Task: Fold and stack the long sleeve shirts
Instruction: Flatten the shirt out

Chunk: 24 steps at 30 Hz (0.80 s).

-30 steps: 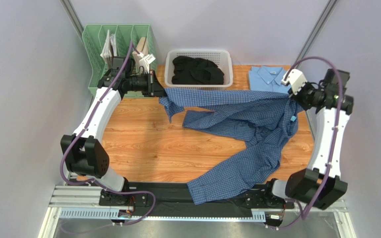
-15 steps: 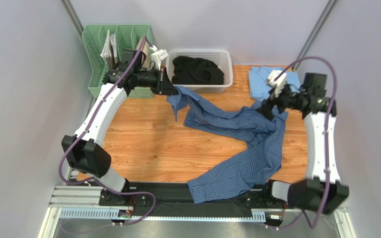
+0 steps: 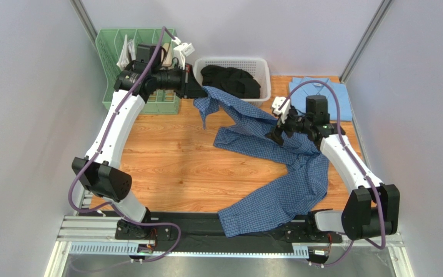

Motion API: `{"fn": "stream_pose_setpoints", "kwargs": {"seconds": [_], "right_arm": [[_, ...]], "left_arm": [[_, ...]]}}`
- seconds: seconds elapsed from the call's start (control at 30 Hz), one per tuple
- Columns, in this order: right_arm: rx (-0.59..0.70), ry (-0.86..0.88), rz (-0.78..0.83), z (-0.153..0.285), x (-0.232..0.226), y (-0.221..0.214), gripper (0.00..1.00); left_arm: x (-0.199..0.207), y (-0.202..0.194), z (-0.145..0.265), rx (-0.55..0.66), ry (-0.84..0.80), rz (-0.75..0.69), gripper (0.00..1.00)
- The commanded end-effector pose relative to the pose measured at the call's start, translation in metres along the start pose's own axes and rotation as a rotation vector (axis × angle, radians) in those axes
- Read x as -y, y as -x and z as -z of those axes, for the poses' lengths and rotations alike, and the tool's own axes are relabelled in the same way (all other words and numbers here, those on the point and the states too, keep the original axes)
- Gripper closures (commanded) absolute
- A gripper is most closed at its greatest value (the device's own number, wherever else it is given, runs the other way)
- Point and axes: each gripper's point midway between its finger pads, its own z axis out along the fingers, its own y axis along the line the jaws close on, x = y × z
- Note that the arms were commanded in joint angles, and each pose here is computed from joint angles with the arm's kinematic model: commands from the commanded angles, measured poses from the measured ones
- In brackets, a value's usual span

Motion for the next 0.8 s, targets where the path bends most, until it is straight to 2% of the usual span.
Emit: {"fn": "stream_pose_setpoints", "kwargs": {"seconds": [0.0,0.2,0.43,0.63,0.7,0.77], "right_arm": [[0.09,-0.119,0.142,-0.021,0.019,0.035,0.06],[0.072,-0.334,0.166,-0.024,0.062,0.035,0.16],[0.028,-0.305,0.176,-0.021,0.069,0.007,0.2],[0.032,-0.265,0.145,-0.043,0.077,-0.006,0.25],[0.042,-0.242,0.148,-0.052,0.079,-0.007,0.29],[0.048,-0.246,0.156,-0.053,0.085,-0.002,0.46]], "left_arm": [[0.014,0.014,0.012,0.033,-0.013,-0.061,1.0],[0.019,0.014,0.016,0.034,-0.021,-0.075,1.0],[0.022,0.016,0.018,0.04,-0.021,-0.084,1.0],[0.025,0.018,0.021,0.044,-0.027,-0.104,1.0],[0.026,0.018,0.022,0.045,-0.024,-0.105,1.0],[0.028,0.018,0.025,0.045,-0.021,-0.114,1.0]]}}
